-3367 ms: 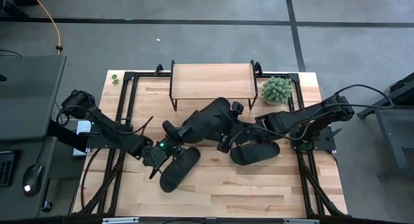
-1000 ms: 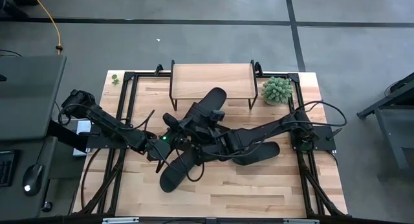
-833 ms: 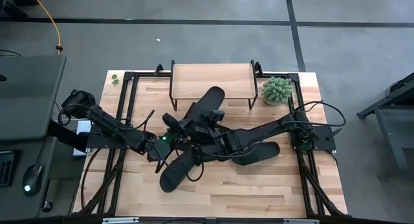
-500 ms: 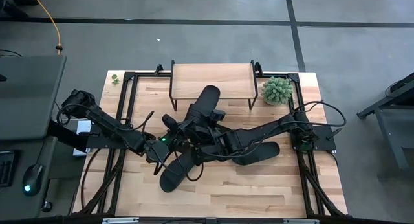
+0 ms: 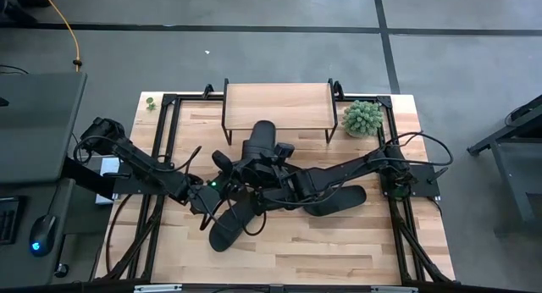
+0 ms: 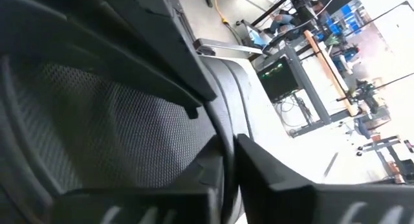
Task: Pick and place slides into the shelf
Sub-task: Put the black slipper on the shelf
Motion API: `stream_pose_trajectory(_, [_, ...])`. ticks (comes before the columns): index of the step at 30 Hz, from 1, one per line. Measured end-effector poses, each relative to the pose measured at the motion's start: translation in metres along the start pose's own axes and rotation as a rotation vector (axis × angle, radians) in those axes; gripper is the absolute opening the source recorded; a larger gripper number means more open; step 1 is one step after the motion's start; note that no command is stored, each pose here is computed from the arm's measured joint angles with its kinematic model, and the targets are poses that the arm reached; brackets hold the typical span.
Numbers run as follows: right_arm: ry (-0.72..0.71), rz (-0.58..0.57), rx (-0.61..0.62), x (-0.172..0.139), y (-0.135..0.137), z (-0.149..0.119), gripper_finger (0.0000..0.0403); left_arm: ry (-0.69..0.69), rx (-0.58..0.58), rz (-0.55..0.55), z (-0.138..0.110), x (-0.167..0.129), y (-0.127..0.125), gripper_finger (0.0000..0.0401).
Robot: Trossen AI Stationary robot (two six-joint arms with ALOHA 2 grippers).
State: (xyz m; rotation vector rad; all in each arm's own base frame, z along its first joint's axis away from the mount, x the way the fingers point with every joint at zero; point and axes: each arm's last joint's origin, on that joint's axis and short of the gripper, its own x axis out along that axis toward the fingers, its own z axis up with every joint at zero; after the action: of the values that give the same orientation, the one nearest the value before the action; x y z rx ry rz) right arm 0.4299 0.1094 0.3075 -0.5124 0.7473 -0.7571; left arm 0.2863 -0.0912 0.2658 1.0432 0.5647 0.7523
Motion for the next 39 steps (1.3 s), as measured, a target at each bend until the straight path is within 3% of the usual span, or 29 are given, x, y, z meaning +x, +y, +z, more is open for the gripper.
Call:
stream_pose_trajectory(21, [0.028, 0.002, 0.051, 0.001, -0.001, -0.004, 0.0001, 0.046, 0.005, 0.036, -0.001, -0.002, 0.001, 0.0007])
stream_pose_trajectory(33, [0.053, 0.020, 0.046, 0.000, -0.001, -0.008, 0.0000, 0.032, -0.019, 0.031, 0.001, -0.005, 0.001, 0.0161])
stream_pose_trajectory(39, [0.070, 0.013, 0.042, 0.000, -0.002, -0.011, 0.0000, 0.025, -0.049, 0.038, 0.003, -0.009, 0.002, 0.0203])
